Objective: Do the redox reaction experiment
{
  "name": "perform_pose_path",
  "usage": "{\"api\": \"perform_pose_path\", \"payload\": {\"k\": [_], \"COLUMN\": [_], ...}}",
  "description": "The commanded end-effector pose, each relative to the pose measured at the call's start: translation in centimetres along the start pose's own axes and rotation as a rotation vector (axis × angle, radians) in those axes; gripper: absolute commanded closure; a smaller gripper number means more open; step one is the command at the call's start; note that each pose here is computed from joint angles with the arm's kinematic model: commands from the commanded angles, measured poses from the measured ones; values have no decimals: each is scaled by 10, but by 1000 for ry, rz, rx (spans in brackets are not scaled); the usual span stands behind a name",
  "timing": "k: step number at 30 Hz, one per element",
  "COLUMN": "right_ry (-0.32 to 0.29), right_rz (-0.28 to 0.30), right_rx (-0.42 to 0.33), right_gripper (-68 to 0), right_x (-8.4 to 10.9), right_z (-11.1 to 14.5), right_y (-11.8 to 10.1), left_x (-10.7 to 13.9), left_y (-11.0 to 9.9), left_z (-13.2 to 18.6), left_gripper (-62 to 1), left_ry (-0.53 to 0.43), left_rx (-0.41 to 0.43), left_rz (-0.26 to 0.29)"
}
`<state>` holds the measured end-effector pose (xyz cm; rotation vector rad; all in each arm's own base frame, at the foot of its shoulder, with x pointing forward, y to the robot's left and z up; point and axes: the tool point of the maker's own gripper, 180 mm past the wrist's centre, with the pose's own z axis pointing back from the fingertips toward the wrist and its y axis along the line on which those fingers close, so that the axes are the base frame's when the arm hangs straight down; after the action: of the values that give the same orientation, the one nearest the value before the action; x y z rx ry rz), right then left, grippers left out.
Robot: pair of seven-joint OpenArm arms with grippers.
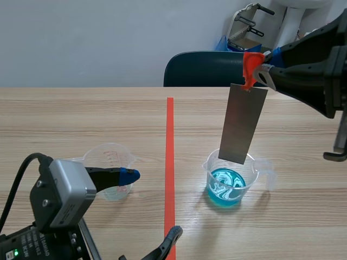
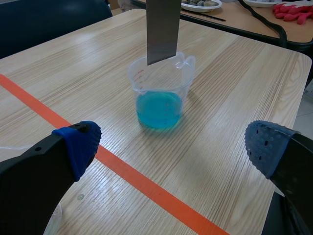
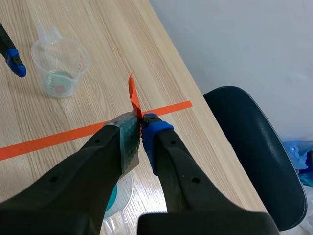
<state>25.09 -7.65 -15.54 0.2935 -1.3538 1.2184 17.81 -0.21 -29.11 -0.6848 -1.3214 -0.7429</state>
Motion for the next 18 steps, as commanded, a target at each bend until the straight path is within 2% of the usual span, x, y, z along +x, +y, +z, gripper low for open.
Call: {"api": "perform_pose_path", "payload": {"k": [1, 18], "right_ry": [-29, -29], "right_rz": [24, 24], "right_rx": [-9, -9], "right_gripper": [-8, -8], "right_x": [10, 10], "right_z": [1, 1], "right_y": [-4, -4], "left_x": [6, 5], "left_y": [-2, -2], "left_z": [-2, -2], "left_gripper": [-623, -623], "left_ry": [-28, -22], "left_rx": [-2, -2], "left_rz": [7, 9]}}
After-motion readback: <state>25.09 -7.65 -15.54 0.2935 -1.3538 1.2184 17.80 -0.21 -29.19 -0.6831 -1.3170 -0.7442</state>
